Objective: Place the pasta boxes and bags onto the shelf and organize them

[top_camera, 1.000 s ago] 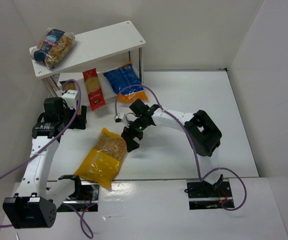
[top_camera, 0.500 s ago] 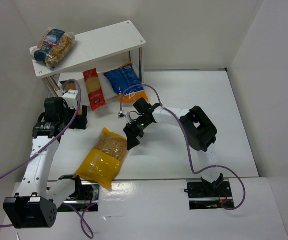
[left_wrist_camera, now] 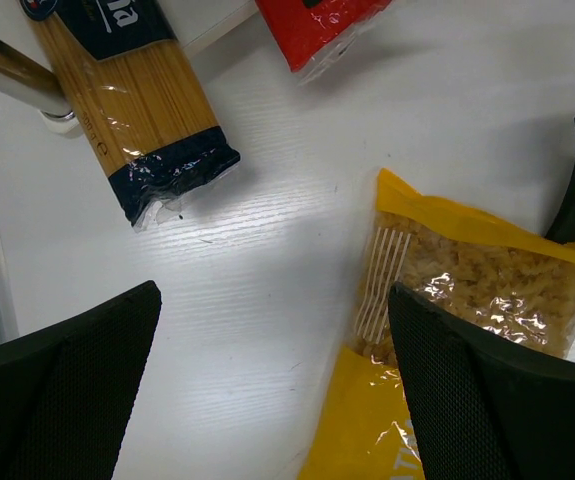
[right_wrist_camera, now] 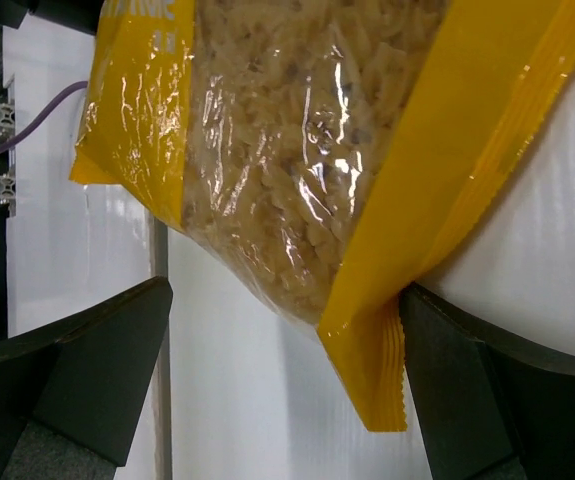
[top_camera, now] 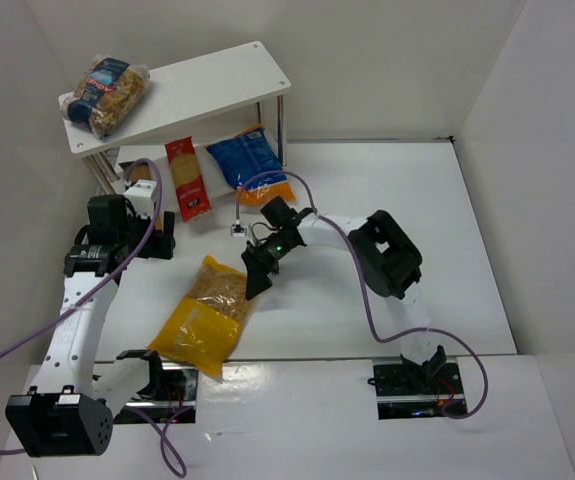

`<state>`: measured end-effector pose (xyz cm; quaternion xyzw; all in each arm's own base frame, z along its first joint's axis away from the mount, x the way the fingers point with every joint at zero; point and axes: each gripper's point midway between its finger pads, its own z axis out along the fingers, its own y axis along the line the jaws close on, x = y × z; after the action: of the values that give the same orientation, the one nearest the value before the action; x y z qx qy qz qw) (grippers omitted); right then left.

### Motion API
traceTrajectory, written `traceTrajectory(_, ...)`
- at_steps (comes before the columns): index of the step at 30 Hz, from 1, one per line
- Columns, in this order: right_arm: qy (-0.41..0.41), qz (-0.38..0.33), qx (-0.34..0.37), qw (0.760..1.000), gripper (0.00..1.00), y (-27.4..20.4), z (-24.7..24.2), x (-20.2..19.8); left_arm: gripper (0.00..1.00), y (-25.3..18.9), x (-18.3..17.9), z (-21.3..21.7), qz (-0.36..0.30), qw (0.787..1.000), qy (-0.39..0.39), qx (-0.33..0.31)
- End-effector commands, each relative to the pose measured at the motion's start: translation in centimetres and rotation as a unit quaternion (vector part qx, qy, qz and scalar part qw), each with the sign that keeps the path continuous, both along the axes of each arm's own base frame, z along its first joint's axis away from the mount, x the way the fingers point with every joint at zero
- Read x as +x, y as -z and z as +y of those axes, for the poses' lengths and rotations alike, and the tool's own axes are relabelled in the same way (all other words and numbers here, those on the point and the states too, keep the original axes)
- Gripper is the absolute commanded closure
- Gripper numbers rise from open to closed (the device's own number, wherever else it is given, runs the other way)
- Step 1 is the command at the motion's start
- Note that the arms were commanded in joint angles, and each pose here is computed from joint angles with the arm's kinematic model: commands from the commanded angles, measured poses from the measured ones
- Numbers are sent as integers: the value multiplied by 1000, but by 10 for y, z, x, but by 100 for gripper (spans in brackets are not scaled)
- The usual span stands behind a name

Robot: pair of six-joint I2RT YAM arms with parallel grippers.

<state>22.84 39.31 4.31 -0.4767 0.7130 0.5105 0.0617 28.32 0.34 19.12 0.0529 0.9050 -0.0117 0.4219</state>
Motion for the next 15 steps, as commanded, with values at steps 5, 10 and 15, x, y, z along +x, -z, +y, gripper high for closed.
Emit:
traceTrajectory(5, -15, 17, -46, 999, 0, 38, 5, -22, 0, -8, 3, -2, -17, 1000, 11, -1)
traceTrajectory(10, -16, -1, -75, 997, 5, 54, 11, -30, 0, -8, 3, -2, -17, 1000, 11, -1)
traceTrajectory(15, 1, -46, -125, 991, 29, 68, 21, -33, 0, -8, 3, -2, -17, 1000, 11, -1)
